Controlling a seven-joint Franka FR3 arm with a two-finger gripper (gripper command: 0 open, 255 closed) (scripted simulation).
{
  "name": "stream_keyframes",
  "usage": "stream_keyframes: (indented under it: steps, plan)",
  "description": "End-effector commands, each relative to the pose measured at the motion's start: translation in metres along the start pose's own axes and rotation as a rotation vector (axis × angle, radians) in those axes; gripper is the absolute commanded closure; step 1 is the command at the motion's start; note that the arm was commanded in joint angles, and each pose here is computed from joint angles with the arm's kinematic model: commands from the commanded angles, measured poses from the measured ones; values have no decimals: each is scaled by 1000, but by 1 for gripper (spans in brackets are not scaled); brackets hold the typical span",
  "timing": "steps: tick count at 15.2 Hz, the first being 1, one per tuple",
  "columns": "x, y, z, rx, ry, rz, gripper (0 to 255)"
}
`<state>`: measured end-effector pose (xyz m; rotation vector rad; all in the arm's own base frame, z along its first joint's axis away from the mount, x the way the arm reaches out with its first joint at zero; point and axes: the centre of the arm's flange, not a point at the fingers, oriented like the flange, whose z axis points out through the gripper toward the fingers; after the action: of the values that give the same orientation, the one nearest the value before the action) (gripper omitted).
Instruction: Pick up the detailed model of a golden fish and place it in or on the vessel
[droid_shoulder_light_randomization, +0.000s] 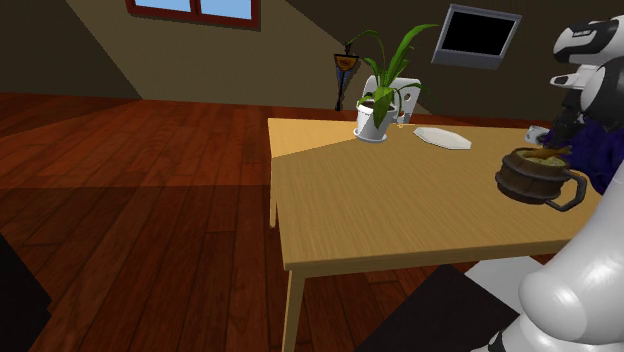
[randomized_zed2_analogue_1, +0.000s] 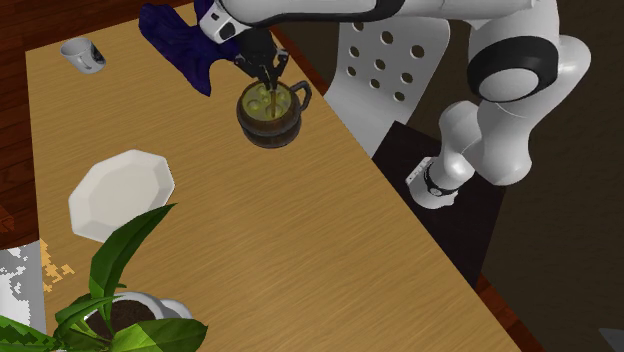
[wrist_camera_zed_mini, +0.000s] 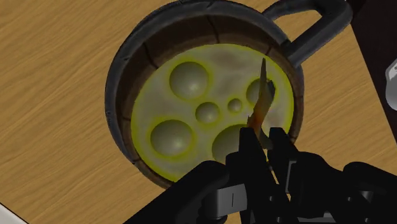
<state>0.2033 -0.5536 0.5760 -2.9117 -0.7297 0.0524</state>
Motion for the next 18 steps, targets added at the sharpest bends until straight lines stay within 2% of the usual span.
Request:
stream_keyframes:
  steps: [1, 6, 11, 12, 16, 17, 18]
  plan:
    - [1, 1, 12, 4, 1, -4, 255]
    - [1, 5, 41, 4, 1, -4, 255]
    - [0, 5, 39, 0, 1, -3, 255]
    - [0, 5, 39, 0, 1, -3, 0]
    - [45, -44, 23, -266, 64, 312, 0]
    - [52, -51, 22, -304, 72, 357, 0]
    - [52, -49, 27, -304, 72, 357, 0]
